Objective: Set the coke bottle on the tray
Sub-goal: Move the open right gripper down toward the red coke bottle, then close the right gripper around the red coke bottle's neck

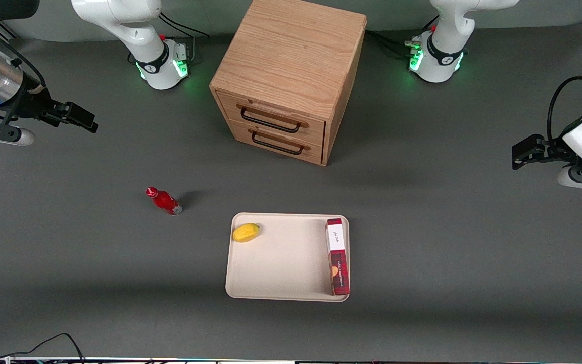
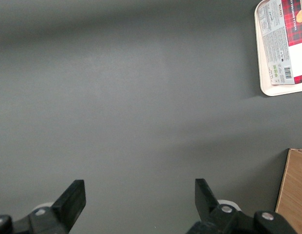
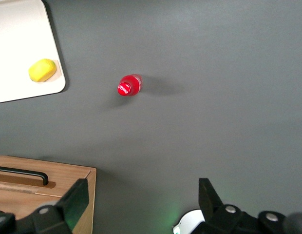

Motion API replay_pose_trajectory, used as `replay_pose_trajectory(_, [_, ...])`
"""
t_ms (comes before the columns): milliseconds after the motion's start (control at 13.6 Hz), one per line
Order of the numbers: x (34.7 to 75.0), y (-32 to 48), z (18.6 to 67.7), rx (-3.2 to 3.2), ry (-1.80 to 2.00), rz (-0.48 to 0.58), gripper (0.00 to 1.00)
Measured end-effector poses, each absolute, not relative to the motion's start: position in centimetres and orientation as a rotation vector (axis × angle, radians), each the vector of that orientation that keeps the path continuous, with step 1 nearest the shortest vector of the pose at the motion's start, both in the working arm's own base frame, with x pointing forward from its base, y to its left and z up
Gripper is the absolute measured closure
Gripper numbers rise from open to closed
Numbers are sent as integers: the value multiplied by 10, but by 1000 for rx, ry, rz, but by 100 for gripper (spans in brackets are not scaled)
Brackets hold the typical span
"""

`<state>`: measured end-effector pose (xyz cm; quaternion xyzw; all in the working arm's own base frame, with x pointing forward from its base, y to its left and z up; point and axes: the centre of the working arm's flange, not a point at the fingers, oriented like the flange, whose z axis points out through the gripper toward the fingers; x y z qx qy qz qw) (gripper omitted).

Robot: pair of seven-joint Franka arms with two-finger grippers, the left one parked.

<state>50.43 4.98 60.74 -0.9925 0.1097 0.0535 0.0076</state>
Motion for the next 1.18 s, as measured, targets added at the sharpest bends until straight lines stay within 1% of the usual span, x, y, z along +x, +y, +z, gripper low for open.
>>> replay_pose_trajectory(294, [506, 50, 605, -3105, 341, 220, 0])
replay_pose_trajectory(441, [514, 51, 589, -3105, 340, 267, 0])
replay_pose_trajectory(515, [523, 52, 573, -3103, 338, 291, 0])
replay_pose_trajectory(662, [547, 58, 528, -3098, 329, 278, 0])
replay_pose_trajectory(809, [565, 66, 468, -3092, 339, 232, 0])
replay_pose_trajectory(1029, [571, 86, 381, -3074, 414, 153, 0])
replay_pose_trajectory(1176, [566, 95, 340, -3067, 420, 113, 0])
